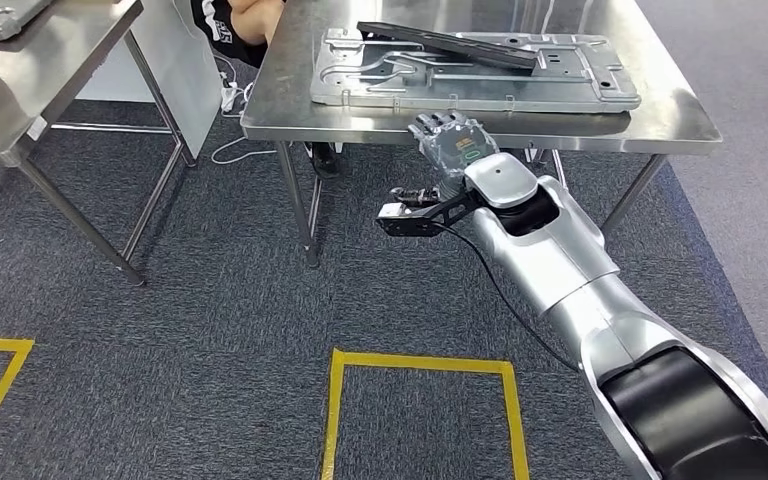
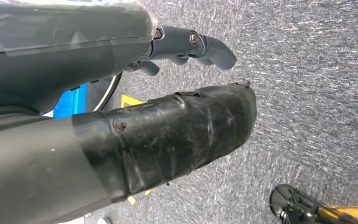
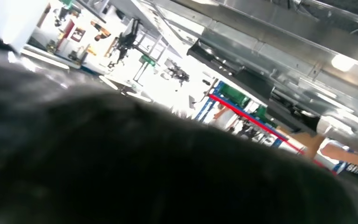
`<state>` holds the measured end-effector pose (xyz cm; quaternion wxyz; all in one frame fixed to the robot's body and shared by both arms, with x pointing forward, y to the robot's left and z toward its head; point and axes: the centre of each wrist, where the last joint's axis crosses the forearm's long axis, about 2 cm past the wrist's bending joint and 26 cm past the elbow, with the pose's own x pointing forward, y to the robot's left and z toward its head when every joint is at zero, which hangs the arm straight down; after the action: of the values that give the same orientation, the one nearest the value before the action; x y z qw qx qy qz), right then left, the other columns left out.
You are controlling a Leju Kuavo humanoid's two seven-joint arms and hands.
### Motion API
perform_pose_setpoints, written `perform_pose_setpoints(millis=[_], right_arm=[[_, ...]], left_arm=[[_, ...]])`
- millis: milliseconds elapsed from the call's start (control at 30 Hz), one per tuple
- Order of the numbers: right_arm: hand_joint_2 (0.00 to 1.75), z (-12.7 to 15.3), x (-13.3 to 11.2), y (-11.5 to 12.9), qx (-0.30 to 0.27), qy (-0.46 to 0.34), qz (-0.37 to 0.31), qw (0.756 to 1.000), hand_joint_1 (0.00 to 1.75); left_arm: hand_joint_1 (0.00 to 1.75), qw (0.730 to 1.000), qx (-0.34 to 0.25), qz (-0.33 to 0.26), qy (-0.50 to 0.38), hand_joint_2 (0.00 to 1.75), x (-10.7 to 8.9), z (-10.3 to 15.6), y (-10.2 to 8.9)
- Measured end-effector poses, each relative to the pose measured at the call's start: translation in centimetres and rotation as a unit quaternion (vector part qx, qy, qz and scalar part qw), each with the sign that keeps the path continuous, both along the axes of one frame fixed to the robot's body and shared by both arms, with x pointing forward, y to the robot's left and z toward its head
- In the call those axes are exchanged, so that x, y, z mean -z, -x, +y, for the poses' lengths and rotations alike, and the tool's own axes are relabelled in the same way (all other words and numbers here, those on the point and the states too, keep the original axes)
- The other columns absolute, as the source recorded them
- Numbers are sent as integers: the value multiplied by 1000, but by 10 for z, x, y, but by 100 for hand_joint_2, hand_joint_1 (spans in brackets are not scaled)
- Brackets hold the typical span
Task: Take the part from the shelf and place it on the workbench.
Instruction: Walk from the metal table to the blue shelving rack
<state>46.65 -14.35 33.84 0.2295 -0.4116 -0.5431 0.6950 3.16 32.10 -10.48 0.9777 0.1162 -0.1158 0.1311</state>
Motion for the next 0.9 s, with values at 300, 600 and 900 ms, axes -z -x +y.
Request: perform_pose_setpoints(millis=[300, 600, 900], right_arm=[[0, 1, 1, 0, -1, 0, 1, 1000, 0], [0, 1, 0, 0, -1, 0, 0, 1000, 0], [0, 0, 2, 0, 0, 0, 3, 1000, 0]], left_arm=[[0, 1000, 0, 0, 0, 0, 0, 0, 0], [0, 1000, 0, -1, -1, 0, 0, 1, -1], [0, 1000, 0, 0, -1, 0, 0, 1, 0]])
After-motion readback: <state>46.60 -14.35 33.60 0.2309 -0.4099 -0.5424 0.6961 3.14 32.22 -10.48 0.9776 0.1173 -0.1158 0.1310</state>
